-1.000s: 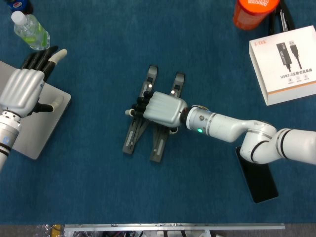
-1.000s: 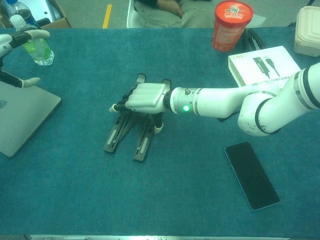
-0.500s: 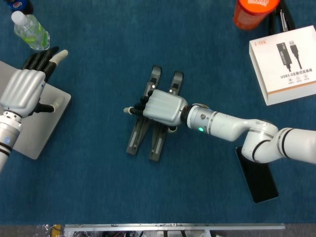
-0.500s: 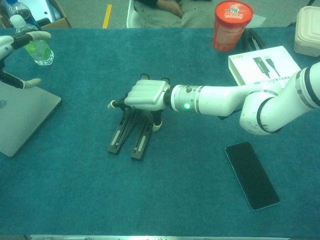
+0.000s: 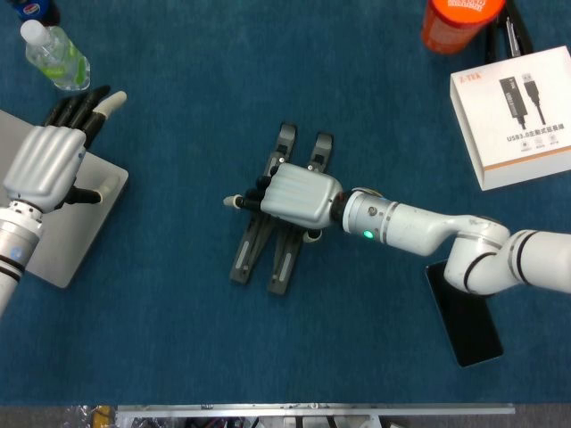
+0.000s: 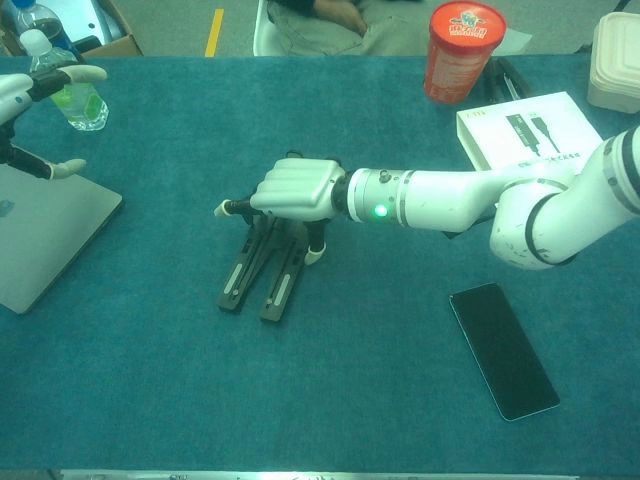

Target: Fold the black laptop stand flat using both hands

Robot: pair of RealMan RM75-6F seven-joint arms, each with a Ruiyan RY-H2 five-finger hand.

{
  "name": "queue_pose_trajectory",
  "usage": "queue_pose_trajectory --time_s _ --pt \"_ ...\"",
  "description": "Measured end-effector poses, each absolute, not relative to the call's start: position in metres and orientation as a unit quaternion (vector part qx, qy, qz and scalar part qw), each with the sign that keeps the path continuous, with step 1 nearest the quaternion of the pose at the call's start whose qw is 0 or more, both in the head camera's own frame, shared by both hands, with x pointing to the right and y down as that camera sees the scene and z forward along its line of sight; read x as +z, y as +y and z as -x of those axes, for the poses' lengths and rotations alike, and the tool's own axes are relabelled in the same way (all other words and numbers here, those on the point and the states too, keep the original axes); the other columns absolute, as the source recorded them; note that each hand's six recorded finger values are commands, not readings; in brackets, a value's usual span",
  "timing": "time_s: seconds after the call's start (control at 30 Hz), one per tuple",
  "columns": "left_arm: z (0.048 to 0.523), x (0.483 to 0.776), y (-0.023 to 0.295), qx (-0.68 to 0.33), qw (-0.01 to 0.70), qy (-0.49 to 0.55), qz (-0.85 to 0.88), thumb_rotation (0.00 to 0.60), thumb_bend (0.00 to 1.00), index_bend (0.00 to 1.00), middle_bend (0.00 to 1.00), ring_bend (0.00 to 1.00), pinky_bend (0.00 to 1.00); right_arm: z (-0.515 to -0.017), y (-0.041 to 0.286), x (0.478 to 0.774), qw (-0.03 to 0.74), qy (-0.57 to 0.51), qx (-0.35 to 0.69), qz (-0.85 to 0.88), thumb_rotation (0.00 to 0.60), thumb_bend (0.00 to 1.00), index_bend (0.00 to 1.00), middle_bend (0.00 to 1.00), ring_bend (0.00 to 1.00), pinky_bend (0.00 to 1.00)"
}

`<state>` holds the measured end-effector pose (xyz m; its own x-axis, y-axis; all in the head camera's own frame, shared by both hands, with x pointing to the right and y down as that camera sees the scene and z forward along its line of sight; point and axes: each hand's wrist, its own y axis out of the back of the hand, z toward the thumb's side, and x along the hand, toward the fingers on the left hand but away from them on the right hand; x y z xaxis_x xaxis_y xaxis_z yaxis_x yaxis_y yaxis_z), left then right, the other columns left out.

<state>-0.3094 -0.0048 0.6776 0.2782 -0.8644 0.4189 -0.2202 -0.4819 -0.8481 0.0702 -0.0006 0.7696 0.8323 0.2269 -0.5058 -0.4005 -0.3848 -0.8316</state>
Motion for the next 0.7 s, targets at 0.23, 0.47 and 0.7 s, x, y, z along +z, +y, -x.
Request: queue_pose_trajectory --time_s 0.23,0.47,0.7 --pt "0.309 0.678 -0.004 -0.47 0.343 0.374 0.722 0.6 0.29 0.0 0.0 0.0 0.04 -0.071 -0.003 0.762 0.547 0.064 0.282 0.785 0.6 0.0 0.0 0.05 0.03 0.17" --pt "0.309 0.676 -0.003 -0.471 0.341 0.376 0.721 0.6 0.3 0.0 0.0 0.0 0.04 -0.071 -0.002 0.771 0.537 0.075 0.294 0.787 0.6 0.0 0.0 0.05 0.03 0.17" --pt "0.313 0.676 -0.002 -0.475 0.338 0.378 0.719 0.6 0.29 0.0 0.0 0.0 0.04 -0.071 -0.003 0.777 0.531 0.081 0.304 0.787 0.6 0.0 0.0 0.05 0.03 0.17"
